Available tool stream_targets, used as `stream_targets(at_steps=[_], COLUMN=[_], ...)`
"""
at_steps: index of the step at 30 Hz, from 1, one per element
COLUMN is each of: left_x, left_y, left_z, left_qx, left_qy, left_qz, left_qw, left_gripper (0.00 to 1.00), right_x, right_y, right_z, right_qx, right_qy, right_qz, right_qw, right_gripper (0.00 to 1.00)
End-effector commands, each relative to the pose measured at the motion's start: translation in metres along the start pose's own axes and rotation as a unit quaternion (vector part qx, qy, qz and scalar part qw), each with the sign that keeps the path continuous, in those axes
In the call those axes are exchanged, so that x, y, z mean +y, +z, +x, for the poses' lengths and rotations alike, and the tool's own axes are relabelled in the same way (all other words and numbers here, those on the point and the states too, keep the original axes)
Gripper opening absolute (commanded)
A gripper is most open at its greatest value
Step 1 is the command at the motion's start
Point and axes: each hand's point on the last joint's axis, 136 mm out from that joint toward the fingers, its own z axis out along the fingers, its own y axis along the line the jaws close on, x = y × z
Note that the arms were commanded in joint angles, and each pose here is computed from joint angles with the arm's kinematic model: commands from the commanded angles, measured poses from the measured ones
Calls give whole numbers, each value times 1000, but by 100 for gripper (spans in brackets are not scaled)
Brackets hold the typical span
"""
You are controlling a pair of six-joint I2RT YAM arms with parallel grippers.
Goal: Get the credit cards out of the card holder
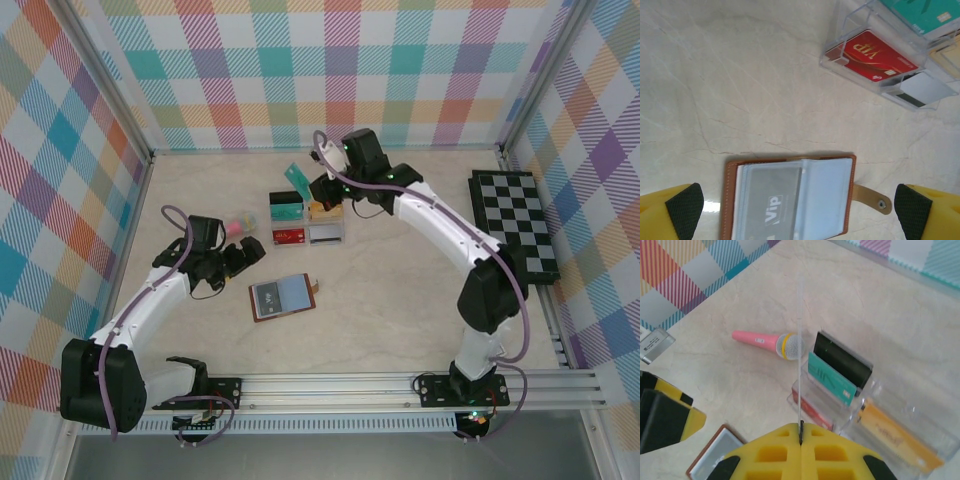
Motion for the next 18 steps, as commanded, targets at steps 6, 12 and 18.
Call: stream_targets(at_steps=[6,12,18], left_x=[18,23,23], left_y=[-3,-1,-3], left_z=[6,7,7], left_qx=[9,15,19], left_qy=[9,5,4], left_qz=[-32,-46,-52], left_qw=[999,999,998], left_gripper=[100,100,100], right_x=[6,-4,-17], right_y=[31,58,77], right_z=[8,21,31], right_qx=[44,94,122], right_qy=[-186,-235,-281], right_qz=[-74,-98,-98], right_qw=[979,962,947], right_gripper=[0,0,0])
